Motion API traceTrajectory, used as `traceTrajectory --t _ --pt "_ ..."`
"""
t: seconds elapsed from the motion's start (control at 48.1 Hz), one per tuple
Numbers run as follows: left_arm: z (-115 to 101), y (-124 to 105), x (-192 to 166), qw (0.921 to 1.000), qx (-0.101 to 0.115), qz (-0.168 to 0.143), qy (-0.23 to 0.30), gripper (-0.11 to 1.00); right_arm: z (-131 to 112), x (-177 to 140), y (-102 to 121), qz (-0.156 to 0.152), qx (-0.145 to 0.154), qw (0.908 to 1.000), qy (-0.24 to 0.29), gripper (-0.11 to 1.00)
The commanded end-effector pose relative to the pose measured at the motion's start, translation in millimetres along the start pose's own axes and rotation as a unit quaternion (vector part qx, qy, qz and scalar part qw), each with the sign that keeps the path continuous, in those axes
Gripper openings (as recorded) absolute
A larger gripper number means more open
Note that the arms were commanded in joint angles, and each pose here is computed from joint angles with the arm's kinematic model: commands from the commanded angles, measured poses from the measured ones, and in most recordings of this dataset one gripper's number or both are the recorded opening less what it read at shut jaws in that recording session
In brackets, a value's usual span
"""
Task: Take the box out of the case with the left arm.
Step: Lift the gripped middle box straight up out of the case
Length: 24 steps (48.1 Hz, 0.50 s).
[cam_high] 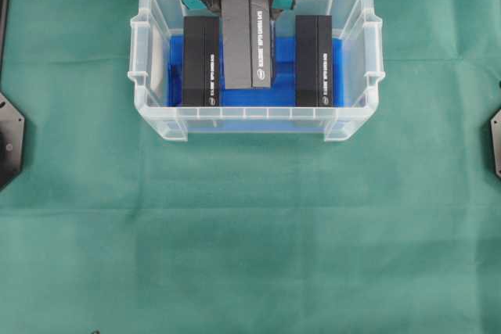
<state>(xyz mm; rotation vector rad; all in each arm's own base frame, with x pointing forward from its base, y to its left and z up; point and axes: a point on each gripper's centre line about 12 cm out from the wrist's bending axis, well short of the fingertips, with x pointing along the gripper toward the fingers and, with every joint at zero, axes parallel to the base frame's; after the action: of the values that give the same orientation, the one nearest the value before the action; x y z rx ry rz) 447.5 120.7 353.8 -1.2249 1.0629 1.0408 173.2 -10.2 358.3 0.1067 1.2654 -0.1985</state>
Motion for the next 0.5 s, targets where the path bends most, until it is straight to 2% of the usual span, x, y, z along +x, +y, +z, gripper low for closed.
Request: traceTrajectory --t 0.0,0.479 --pt "-1.5 5.9 -39.0 0.9989 0.000 -0.044 -0.014 0.60 2.5 -3.3 0.5 0.002 0.001 1.0000 -0.008 0.00" --pt "-0.2 6.8 -39.8 0.9989 -0.001 -0.043 -0.015 0.60 2.5 -3.3 0.5 0.002 0.001 1.0000 -0.008 0.00"
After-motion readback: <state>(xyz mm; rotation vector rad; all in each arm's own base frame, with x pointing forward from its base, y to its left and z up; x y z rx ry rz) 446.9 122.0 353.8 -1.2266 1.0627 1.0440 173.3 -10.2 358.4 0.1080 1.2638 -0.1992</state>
